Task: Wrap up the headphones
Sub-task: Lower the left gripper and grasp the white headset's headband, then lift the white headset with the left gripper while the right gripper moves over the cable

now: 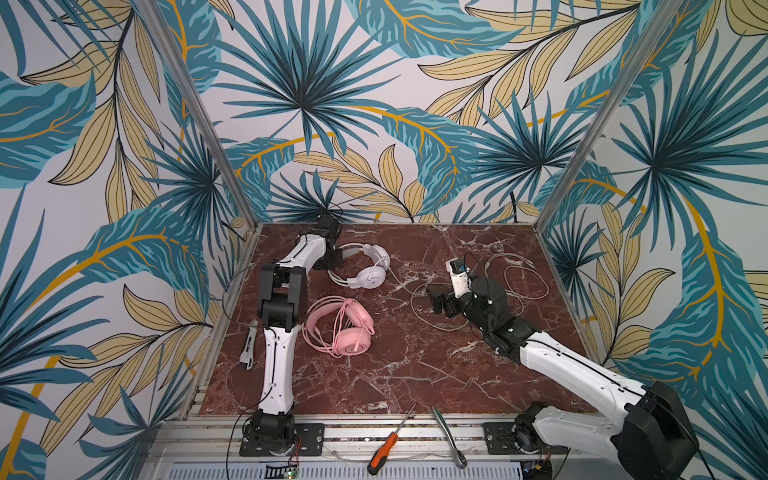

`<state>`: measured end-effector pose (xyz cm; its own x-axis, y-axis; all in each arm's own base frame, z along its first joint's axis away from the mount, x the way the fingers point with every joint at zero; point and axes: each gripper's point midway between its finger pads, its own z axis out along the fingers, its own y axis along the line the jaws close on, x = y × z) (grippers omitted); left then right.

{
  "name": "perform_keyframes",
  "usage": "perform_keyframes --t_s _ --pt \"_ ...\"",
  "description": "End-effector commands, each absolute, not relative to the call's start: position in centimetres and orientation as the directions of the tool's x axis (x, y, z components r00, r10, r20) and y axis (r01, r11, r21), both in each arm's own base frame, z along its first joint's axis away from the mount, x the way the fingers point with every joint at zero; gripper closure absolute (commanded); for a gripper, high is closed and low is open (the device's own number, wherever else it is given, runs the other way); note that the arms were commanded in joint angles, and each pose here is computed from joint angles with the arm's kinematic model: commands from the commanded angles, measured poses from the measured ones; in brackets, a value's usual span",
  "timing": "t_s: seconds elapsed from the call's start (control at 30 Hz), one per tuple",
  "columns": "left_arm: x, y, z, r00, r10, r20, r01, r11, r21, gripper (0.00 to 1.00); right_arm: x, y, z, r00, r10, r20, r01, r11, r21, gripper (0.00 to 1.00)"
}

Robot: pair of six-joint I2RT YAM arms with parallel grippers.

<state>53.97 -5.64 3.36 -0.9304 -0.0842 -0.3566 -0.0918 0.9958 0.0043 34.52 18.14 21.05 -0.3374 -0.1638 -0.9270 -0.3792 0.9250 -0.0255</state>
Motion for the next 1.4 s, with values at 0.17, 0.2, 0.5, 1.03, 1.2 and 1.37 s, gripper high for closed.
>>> perform_keyframes --t_s 0.17,0.2,0.5,1.03,1.2,1.37 --pt "53.4 -6.8 7.3 -0.912 -0.135 -0.387 -0.113 0.990 -0.079 1.00 34.2 17.5 20.0 -0.372 -0.187 -0.909 -0.368 0.929 -0.040 0.00" --pt "53.4 -7.0 7.8 -0.908 -0.142 -0.393 -0.115 0.989 -0.092 1.00 34.1 17.5 19.9 -0.375 -0.190 -0.908 -0.369 0.929 -0.042 0.00" --pt "52.6 -8.8 13.3 -0.878 -0.175 -0.446 -0.086 0.974 -0.212 1.00 33.9 17.0 19.6 -0.483 -0.218 -0.848 -0.409 0.913 -0.002 0.00" --pt "49.3 -12.1 20.5 -0.838 -0.149 -0.525 0.009 0.958 -0.286 1.00 32.8 17.9 18.0 -0.572 -0.306 -0.762 -0.569 0.816 0.100 0.00" --pt "48.2 -13.3 21.9 -0.834 -0.150 -0.530 0.033 0.947 -0.319 1.00 33.2 18.7 17.0 -0.572 -0.321 -0.755 -0.596 0.795 0.114 0.00" --pt "47.4 -13.8 23.5 -0.820 -0.150 -0.552 0.053 0.941 -0.335 1.00 35.2 19.1 16.8 -0.546 -0.311 -0.778 -0.590 0.802 0.093 0.01"
